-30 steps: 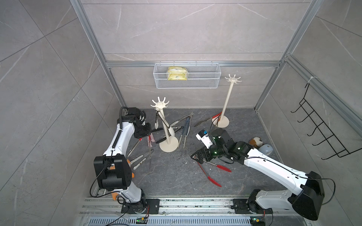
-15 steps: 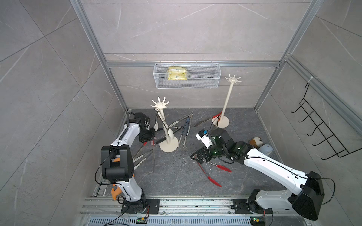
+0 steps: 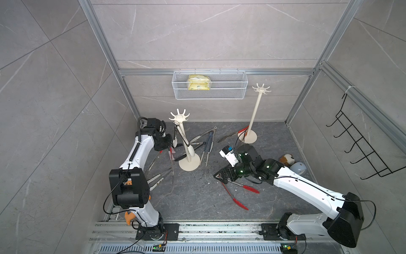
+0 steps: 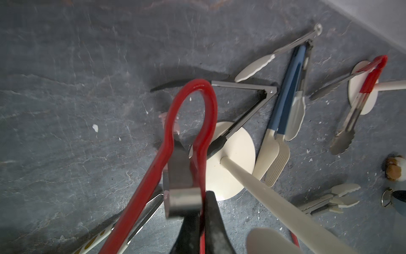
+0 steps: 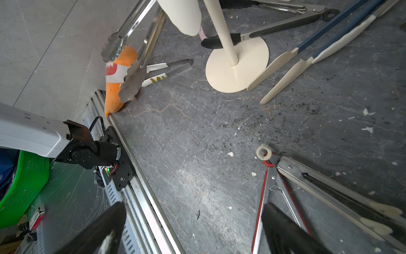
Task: Hang food tongs on kitchen utensil racks
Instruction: Hang the food tongs on the rack.
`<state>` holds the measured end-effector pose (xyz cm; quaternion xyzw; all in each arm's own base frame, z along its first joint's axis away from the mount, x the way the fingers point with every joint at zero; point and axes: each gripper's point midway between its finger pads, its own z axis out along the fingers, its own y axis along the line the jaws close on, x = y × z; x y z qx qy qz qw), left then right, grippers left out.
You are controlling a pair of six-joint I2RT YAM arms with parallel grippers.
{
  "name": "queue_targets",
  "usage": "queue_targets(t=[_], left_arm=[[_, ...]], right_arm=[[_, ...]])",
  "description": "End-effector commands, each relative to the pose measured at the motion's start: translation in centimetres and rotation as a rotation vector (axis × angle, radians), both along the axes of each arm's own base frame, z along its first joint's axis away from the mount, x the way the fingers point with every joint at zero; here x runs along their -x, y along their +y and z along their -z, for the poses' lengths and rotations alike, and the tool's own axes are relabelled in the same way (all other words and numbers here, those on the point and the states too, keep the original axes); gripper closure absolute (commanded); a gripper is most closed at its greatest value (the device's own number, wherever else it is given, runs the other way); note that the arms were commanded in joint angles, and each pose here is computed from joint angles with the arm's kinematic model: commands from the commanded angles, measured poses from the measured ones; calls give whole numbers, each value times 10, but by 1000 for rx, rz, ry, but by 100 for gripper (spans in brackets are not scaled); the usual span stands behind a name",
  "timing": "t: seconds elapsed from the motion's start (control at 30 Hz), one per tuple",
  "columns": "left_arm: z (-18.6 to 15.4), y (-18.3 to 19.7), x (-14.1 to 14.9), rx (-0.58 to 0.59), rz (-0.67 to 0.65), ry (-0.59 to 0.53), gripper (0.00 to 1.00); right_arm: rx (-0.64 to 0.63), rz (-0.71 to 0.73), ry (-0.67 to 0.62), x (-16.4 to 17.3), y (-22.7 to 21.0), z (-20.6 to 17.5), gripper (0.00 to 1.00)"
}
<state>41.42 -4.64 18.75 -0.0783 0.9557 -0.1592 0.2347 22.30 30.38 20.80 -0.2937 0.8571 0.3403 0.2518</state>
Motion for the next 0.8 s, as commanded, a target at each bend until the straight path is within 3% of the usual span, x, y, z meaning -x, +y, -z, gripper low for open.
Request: queue_targets(t=[0.0,0.37,0.77], left_arm=[[-48,1,3,7,-7,-96,100],[-88,3,4,3,-16,-180,100],[-136,15,24,-63,-49,-314,100]], right_arm=[[-9,-2,-24,-4,1,-4,2],[-11,-6,-23,-3,2,-3,2],[-14,-20,-35,-4,3,-8,2]])
